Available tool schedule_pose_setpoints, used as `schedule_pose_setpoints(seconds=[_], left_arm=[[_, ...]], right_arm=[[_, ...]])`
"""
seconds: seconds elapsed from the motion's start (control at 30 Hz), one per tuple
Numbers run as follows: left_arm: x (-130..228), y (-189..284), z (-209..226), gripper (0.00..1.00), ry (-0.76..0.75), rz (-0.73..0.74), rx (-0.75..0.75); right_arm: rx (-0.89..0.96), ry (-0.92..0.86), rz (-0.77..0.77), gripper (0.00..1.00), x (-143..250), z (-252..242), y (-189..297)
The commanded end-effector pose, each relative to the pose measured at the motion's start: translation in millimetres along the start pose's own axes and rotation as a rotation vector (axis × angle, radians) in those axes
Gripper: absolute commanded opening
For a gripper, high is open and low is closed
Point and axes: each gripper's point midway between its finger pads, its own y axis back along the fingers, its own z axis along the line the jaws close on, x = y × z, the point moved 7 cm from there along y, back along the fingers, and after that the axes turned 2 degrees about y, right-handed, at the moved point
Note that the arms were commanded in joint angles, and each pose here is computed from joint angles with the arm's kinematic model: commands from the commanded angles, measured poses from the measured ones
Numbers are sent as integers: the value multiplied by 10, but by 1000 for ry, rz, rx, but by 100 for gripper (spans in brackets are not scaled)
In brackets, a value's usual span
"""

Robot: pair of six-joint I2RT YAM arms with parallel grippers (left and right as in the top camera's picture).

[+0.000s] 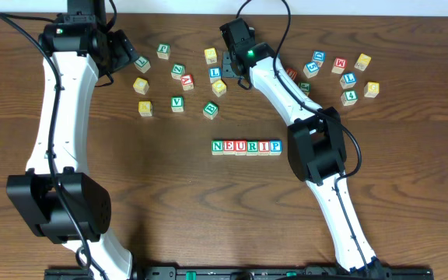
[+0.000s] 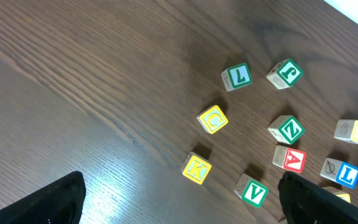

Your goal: Spell out NEURIPS

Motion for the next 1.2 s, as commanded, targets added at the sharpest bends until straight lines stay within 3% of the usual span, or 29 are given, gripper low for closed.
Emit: schedule_pose_setpoints(seconds=[0.0, 0.4, 0.8, 1.0, 1.17], left_arm=[[9, -44, 20, 98, -7, 6, -19], [9, -44, 20, 98, -7, 6, -19], [9, -44, 20, 98, -7, 6, -19], [9, -44, 20, 97, -7, 6, -19], [9, -44, 20, 98, -7, 6, -19]], right_arm=[[5, 61, -12, 31, -34, -8, 22], [-22, 108, -93, 26, -365, 2, 630], [-20, 120, -105, 27, -542, -177, 1927], [12, 131, -10, 31, -350, -364, 2455], [114, 157, 190, 30, -8, -610, 2595]])
